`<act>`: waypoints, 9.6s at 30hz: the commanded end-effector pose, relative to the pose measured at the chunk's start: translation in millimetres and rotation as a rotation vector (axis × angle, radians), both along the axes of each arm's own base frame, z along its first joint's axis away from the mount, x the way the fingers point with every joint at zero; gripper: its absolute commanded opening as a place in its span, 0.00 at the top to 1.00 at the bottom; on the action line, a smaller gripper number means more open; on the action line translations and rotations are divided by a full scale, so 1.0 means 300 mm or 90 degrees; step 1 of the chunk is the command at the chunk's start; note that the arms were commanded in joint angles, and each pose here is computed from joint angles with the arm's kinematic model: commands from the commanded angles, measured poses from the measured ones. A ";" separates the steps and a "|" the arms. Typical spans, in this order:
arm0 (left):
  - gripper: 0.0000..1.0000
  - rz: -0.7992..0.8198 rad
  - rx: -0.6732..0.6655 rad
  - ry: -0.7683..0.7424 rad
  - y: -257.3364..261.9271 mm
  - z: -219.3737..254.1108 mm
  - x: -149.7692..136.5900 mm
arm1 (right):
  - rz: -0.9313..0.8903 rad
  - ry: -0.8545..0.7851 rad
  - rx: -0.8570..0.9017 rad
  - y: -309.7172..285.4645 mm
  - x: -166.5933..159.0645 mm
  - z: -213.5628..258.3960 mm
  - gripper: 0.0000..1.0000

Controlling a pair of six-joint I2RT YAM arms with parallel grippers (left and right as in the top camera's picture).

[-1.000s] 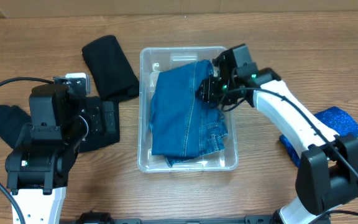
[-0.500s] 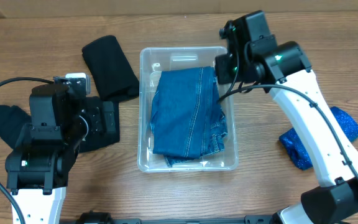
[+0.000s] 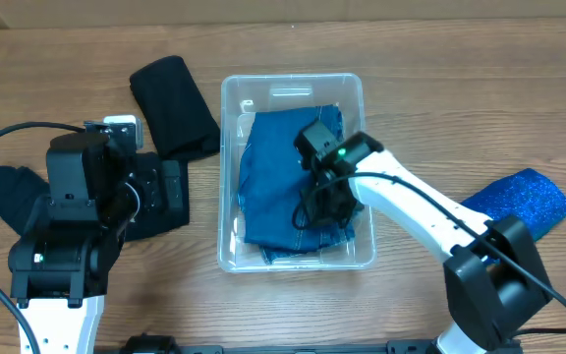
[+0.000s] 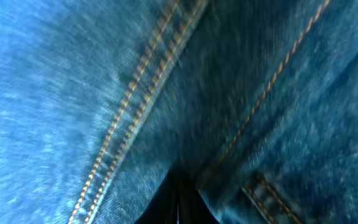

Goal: Pack container
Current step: 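Release the jeans and withdraw the right gripper to the right, then grasp the sparkly blue fabric with the right gripper, then carry the sparkly blue fabric into the container over the jeans, then press and flatten the blue fabric inside the container with the right gripper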

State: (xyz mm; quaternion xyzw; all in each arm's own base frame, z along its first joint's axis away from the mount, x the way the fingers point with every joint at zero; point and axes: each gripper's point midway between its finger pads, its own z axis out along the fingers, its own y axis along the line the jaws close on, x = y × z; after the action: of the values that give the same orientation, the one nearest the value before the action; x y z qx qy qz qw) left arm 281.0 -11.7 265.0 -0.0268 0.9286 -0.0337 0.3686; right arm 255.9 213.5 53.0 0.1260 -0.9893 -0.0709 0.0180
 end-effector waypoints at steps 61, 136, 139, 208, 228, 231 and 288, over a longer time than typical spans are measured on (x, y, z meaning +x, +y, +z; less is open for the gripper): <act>0.00 -0.001 0.027 -0.015 0.013 0.029 0.009 | -1.038 -0.136 0.188 -1.235 -0.204 -0.108 0.00; 0.00 -0.005 0.031 -0.020 0.014 0.034 0.013 | 0.081 -0.084 0.530 0.090 -0.007 0.742 0.96; 0.00 -0.004 0.031 -0.020 0.014 0.034 0.013 | 0.019 -0.072 0.507 0.126 0.040 0.707 0.96; 0.00 -0.006 0.030 -0.005 0.013 0.020 0.000 | -0.871 -0.297 0.572 0.119 0.588 0.491 0.96; 0.00 -0.006 0.030 -0.002 0.013 0.018 -0.003 | -0.915 -0.205 0.543 0.229 0.592 0.259 0.96; 0.00 -0.006 0.030 0.000 0.012 0.016 -0.005 | -0.919 -0.186 0.547 0.253 0.575 0.256 0.96; 0.00 -0.006 0.030 -0.008 0.012 0.024 0.003 | -0.044 -0.471 0.311 0.267 0.331 0.584 0.26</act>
State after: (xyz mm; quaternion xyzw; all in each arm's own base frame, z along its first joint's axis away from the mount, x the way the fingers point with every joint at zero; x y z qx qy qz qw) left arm 279.7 -7.9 264.4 -0.0219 0.9302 -0.0198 0.3659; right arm 348.9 295.3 191.4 -0.1236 -0.8985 -0.3312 -0.2601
